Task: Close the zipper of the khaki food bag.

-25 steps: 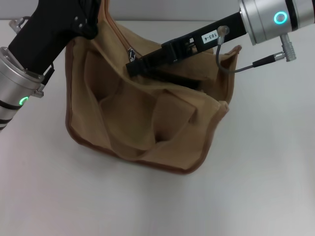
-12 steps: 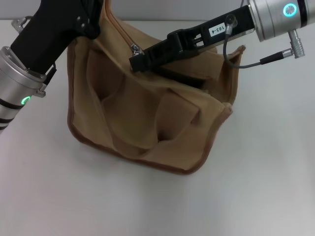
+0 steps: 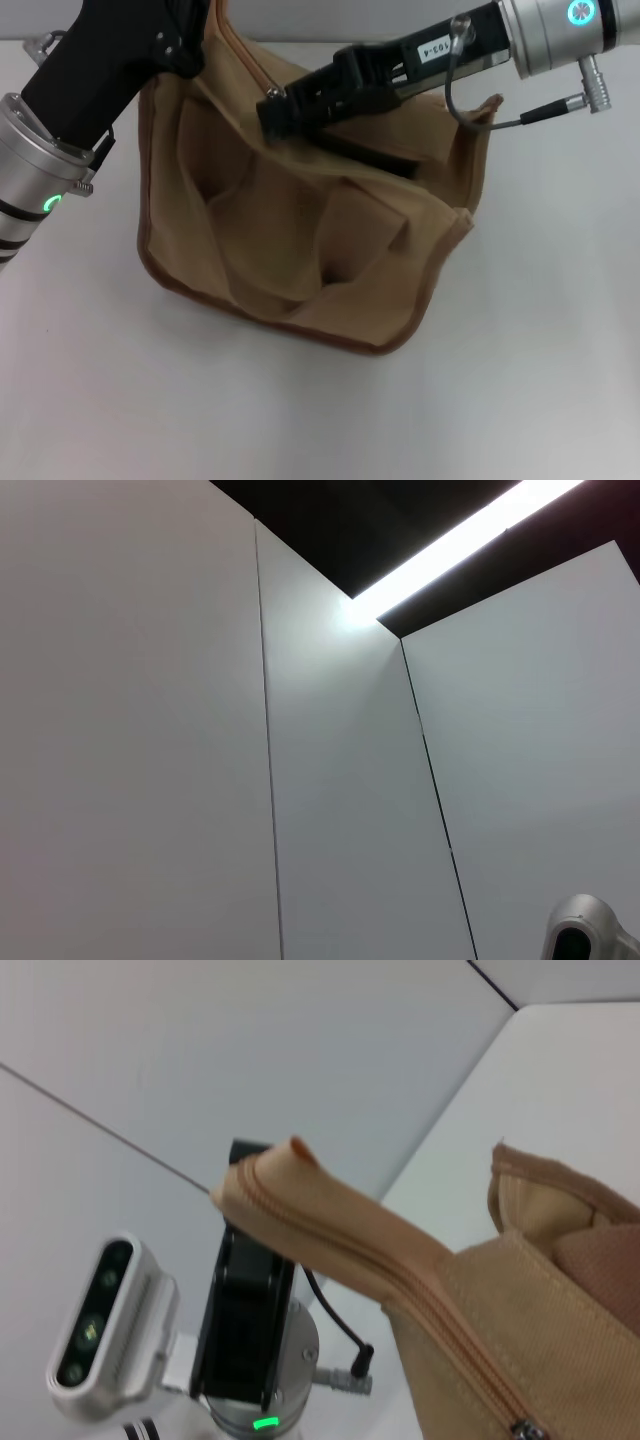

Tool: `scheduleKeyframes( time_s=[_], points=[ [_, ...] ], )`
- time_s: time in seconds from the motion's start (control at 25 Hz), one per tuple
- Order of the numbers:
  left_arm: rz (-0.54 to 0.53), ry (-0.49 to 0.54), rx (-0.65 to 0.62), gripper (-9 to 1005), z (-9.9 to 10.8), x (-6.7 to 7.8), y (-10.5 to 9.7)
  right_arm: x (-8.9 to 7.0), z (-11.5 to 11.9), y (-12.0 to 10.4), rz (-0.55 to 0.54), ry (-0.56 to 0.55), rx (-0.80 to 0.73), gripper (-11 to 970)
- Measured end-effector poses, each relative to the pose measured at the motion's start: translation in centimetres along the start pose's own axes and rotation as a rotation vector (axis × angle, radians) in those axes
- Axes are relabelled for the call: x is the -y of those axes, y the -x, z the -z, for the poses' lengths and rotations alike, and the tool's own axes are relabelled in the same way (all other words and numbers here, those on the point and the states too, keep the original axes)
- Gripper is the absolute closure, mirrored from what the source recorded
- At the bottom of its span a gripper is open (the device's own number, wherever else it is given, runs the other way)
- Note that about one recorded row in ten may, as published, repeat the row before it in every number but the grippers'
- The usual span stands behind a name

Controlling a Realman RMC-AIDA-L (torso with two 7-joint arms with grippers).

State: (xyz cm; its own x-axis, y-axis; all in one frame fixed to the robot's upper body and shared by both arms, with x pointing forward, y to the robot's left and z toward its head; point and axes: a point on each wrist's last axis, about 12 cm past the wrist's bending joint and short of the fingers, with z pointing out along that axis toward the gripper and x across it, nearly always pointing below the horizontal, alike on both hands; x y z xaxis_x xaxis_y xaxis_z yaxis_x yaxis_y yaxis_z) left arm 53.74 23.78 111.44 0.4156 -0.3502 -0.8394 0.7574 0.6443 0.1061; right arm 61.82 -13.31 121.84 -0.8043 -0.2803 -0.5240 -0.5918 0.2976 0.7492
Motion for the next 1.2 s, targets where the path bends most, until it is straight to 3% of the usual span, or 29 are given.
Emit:
scheduleKeyframes(
  time_s=[0.8,1.0,1.2],
  points=[
    [0.0,-0.007,0.005,949,-0.4,0.0,0.0,0.4,-0.8,0.1,-0.075,0.007,0.028,680],
    [0.001,-0.007,0.005,948,-0.4,0.0,0.0,0.5,-0.8,0.1,-0.061,-0.001,0.028,836],
    [0.001,-0.007,0.006,947,-0.4,0.0,0.0,0.4,-0.8,0.1,-0.036,-0.009,0.025,910]
  ],
)
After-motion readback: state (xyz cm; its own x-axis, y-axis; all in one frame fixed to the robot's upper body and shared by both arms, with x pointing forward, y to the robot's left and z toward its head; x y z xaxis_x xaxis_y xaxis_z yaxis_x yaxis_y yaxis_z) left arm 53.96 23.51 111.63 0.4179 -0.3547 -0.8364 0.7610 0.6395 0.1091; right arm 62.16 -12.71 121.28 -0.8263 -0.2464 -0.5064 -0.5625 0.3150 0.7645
